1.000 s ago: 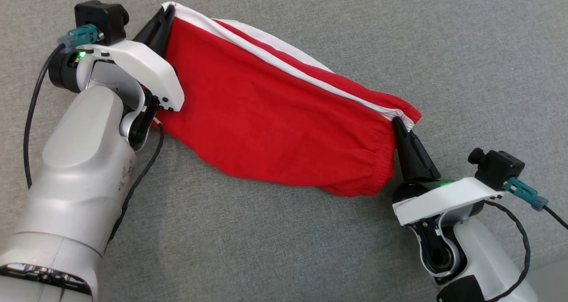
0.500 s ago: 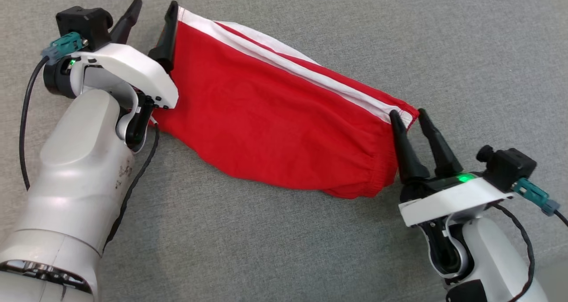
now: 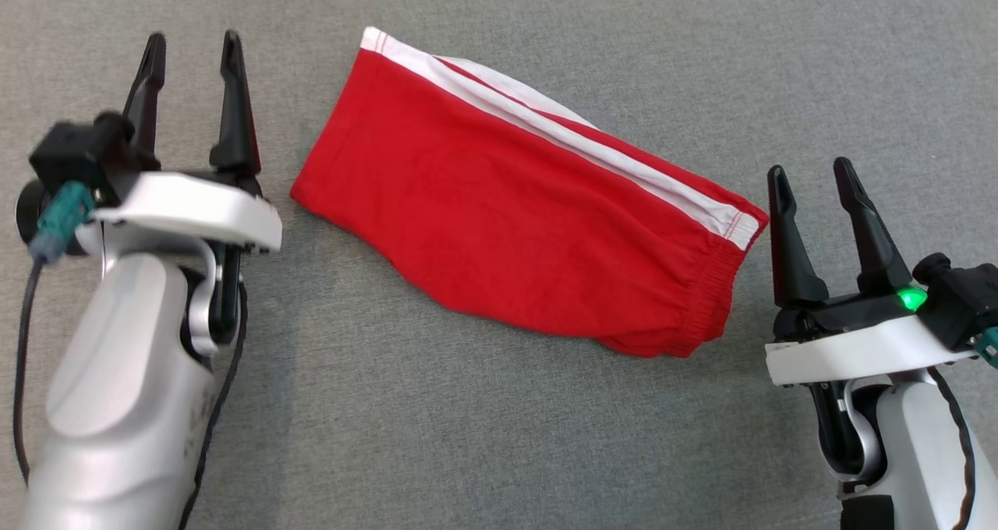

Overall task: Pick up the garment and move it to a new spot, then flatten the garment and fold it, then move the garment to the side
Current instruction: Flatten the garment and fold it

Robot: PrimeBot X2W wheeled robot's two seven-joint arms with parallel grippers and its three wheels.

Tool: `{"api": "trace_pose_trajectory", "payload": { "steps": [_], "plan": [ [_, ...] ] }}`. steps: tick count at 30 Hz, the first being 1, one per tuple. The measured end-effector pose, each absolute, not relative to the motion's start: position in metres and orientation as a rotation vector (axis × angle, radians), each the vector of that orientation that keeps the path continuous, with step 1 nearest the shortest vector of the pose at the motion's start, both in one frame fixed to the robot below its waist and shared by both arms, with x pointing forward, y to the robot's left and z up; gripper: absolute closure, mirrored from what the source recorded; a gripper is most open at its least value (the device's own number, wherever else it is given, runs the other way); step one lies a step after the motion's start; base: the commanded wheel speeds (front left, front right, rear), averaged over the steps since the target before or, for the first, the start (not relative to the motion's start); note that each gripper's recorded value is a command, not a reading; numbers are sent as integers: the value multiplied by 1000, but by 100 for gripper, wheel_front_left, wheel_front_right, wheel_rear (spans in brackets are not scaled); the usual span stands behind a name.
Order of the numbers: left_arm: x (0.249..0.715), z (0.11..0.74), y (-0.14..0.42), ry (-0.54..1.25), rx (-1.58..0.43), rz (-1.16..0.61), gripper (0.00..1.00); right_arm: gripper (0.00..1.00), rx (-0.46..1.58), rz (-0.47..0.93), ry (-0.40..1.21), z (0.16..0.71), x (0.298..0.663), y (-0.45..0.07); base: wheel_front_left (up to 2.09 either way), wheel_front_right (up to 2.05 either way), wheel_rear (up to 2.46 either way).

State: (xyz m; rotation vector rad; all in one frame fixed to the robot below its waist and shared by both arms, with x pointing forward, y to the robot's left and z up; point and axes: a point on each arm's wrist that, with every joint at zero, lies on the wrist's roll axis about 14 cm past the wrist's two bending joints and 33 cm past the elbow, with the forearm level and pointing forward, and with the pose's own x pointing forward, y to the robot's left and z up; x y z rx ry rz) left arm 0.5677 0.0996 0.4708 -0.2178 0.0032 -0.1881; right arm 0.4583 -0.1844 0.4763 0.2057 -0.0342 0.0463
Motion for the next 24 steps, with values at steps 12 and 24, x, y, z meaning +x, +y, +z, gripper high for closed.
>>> {"api": "trace_pose_trajectory", "payload": {
  "steps": [12,24],
  "plan": [
    [500,461,130,26,-119,-114,0,0,153,-9,-11,474,432,-202,0,0,0],
    [477,455,138,69,-117,-98,0,0,167,-21,-2,472,421,-204,0,0,0]
  ]
}}
